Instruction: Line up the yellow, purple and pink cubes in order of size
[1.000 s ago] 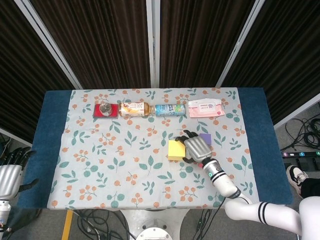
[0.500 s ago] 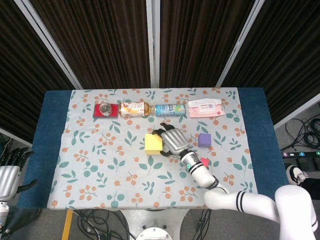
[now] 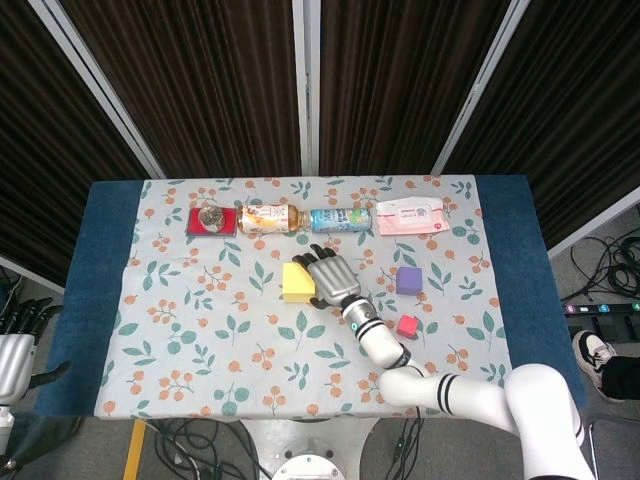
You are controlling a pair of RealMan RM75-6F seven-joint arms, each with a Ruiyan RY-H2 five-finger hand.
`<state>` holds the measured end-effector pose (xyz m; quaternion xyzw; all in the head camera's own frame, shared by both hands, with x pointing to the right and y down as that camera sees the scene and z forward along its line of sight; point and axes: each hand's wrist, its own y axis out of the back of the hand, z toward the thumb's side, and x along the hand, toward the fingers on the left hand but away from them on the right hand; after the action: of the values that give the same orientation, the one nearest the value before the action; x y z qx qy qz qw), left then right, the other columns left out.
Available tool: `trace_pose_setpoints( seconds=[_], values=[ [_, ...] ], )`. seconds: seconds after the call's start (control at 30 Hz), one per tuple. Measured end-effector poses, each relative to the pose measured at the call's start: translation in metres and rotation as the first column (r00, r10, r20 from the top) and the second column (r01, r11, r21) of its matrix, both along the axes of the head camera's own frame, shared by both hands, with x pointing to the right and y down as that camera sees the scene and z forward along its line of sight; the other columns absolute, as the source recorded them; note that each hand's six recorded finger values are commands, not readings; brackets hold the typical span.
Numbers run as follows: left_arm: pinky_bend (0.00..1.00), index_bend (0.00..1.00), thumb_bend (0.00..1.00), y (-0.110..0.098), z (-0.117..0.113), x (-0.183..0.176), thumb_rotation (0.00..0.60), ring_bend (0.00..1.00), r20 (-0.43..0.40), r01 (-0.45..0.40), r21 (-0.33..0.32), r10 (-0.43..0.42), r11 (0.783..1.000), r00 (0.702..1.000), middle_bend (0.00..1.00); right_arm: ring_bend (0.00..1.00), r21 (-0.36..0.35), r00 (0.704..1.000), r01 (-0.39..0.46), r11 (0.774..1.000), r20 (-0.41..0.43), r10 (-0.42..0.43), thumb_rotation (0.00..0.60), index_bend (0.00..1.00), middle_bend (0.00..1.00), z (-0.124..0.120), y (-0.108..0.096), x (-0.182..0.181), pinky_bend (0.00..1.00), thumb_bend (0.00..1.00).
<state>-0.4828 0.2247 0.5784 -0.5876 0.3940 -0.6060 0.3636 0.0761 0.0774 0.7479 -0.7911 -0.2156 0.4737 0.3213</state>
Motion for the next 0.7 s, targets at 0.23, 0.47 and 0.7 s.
trace_pose_setpoints(
  seconds=[0.23,0.47,0.7],
  values=[
    [0.19,0.26,0.01,-0.001,0.0,0.002,0.6,0.14,-0.009,-0.008,0.008,0.008,1.0,1.0,0.25,0.0,-0.001,1.0,-0.006,1.0,-0.005,0.006,0.6,0.01,0.1,-0.009,-0.002,0.017,0.07,0.15],
    [0.19,0.26,0.01,-0.001,0.002,0.002,0.6,0.14,-0.012,-0.004,0.004,0.004,1.0,1.0,0.25,0.01,0.095,0.996,-0.068,0.993,-0.052,0.073,0.6,0.16,0.22,-0.041,-0.024,0.092,0.07,0.16],
    [0.19,0.26,0.01,-0.006,0.003,0.012,0.6,0.14,-0.025,-0.027,0.009,0.027,1.0,0.999,0.25,0.02,0.132,0.975,-0.11,0.985,-0.178,0.133,0.6,0.23,0.26,-0.055,-0.016,0.188,0.07,0.16]
  ],
)
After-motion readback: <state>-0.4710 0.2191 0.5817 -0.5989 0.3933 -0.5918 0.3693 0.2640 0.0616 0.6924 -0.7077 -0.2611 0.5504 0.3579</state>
